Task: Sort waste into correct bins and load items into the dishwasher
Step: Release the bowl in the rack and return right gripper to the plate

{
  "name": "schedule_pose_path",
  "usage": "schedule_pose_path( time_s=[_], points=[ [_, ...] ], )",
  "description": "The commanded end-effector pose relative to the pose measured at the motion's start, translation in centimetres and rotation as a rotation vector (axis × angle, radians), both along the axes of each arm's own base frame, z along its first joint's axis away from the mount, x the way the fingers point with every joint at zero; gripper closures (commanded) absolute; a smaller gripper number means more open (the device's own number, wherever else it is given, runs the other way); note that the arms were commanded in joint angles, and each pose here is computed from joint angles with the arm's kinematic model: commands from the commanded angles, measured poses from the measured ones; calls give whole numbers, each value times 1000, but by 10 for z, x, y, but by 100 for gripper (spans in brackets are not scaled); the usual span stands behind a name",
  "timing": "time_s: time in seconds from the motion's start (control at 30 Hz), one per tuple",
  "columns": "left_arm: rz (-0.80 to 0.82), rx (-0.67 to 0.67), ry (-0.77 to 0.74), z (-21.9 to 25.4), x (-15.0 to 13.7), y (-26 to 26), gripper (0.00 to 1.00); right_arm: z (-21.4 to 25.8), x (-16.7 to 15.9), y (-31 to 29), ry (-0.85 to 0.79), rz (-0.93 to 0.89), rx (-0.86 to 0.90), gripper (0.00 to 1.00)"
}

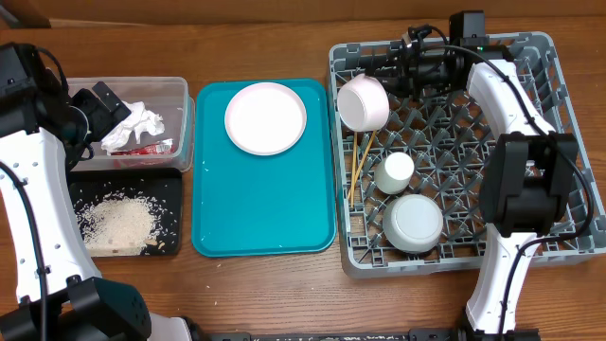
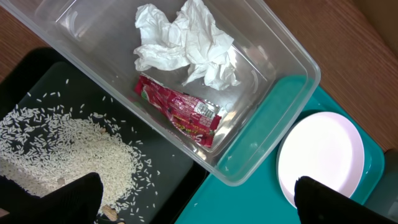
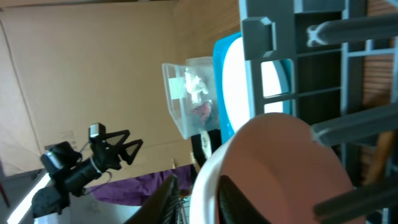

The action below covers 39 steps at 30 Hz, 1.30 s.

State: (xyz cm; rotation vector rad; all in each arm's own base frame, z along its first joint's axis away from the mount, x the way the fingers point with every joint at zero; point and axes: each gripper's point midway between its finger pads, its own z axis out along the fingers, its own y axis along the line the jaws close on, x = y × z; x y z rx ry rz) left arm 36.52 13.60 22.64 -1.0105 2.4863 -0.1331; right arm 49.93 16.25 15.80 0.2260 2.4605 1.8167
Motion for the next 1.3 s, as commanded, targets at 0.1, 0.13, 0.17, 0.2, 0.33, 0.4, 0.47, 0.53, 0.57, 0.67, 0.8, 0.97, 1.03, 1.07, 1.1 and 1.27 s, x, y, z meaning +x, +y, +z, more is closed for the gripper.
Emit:
schedule_pose_path(
  time_s=[0.1,0.13,0.17,0.2,0.33,0.4,0.47,0.53,0.57,0.67,0.8,0.97,1.03,1.07,1.1,1.27],
  points=[
    [16,-8,-13,3,3,0,0,-6,10,-33,4,-66,-8,62],
    [15,-8,-13,3,3,0,0,-5,11,-37,1,-75,-8,60],
    [15,-8,-13,3,3,0,0,-5,13,-43,-4,-86,-11,59],
    [16,-8,-13,3,3,0,0,-6,15,-48,-6,-101,-23,59],
    [16,-8,-13,3,3,0,0,-6,26,-71,-40,-170,-119,59],
    [15,-8,-13,3,3,0,0,1,29,-80,-65,-203,-182,58],
    [15,-8,-13,3,3,0,0,12,30,-87,-106,-228,-264,58],
    [15,-8,-13,3,3,0,0,34,22,-91,-181,-239,-421,59],
    [16,-8,-13,3,3,0,0,42,19,-89,-208,-233,-466,59],
    [16,-8,-13,3,3,0,0,69,3,-70,-318,-191,-589,66],
    [15,-8,-13,3,3,0,0,98,-16,-22,-478,-92,-654,90],
    [15,-8,-13,3,3,0,0,96,-35,40,-553,6,-717,96],
    [15,-8,-13,3,3,0,0,84,-37,53,-565,15,-809,96],
    [15,-8,-13,3,3,0,0,78,-36,56,-571,13,-861,96],
    [15,-8,-13,3,3,0,0,71,-36,58,-575,10,-923,96],
    [15,-8,-13,3,3,0,0,33,-35,63,-553,26,-1118,96]
  ],
)
